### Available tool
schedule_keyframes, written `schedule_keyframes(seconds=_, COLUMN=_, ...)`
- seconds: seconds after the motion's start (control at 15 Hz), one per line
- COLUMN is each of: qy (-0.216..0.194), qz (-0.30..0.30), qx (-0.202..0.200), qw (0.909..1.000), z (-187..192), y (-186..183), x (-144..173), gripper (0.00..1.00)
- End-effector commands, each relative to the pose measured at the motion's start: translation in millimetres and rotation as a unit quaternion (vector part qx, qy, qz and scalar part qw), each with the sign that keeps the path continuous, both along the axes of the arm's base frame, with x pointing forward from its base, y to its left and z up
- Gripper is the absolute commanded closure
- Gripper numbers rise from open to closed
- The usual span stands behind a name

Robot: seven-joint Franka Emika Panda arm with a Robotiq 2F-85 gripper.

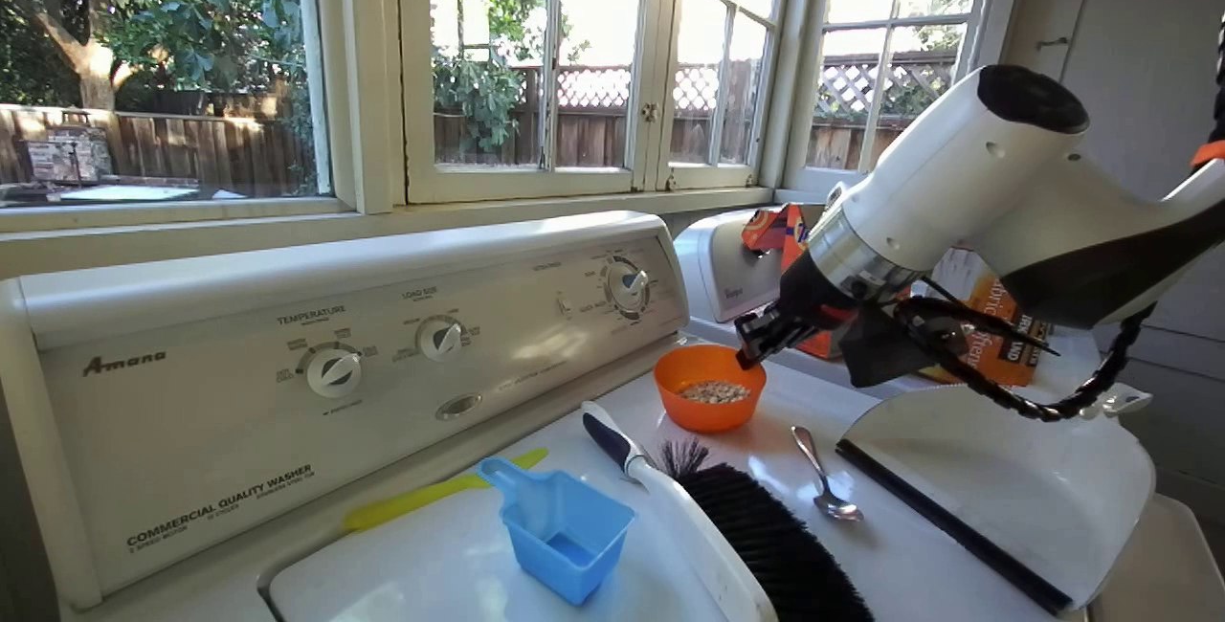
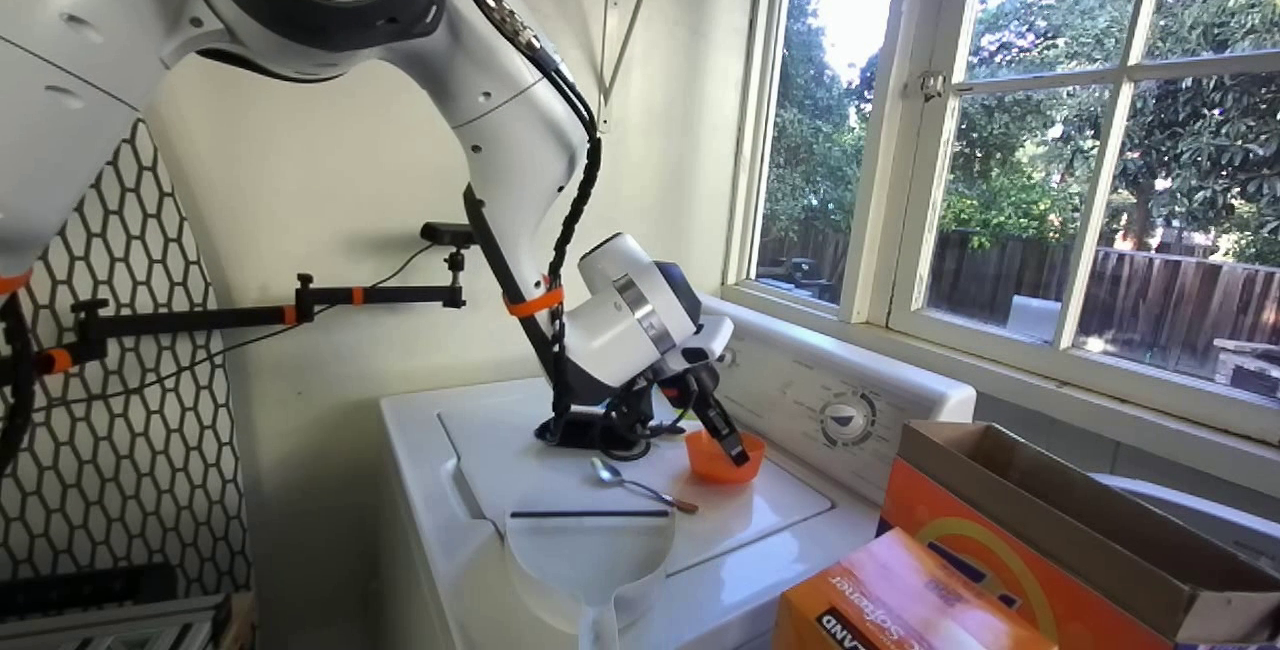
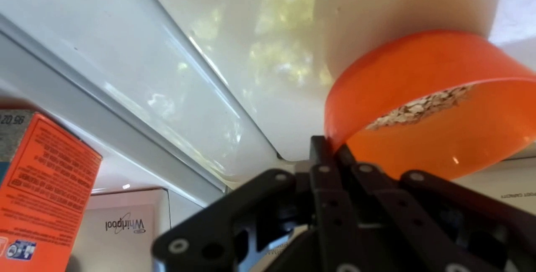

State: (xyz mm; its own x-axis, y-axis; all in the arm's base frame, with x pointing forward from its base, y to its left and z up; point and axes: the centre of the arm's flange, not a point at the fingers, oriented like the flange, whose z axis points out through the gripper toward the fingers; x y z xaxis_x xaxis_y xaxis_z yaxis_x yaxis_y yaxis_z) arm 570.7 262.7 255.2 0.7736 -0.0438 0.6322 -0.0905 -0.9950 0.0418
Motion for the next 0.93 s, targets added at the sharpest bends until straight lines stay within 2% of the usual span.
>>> schedule_keyframes(seconds=0.0, qy=-0.015, qz=0.014, qx=-0.027, qw=0.9994, z=8, y=-14, x=-12, gripper=0.99)
schedule_keyframes(seconds=0.4, qy=-0.039, qz=0.071, qx=-0.054, qw=0.9952, z=35, y=-14, x=-23, gripper=0.99)
schedule_keyframes(seconds=0.87, qy=-0.038, qz=0.138, qx=-0.094, qw=0.9852, z=55, y=-7, x=-45, gripper=0.99)
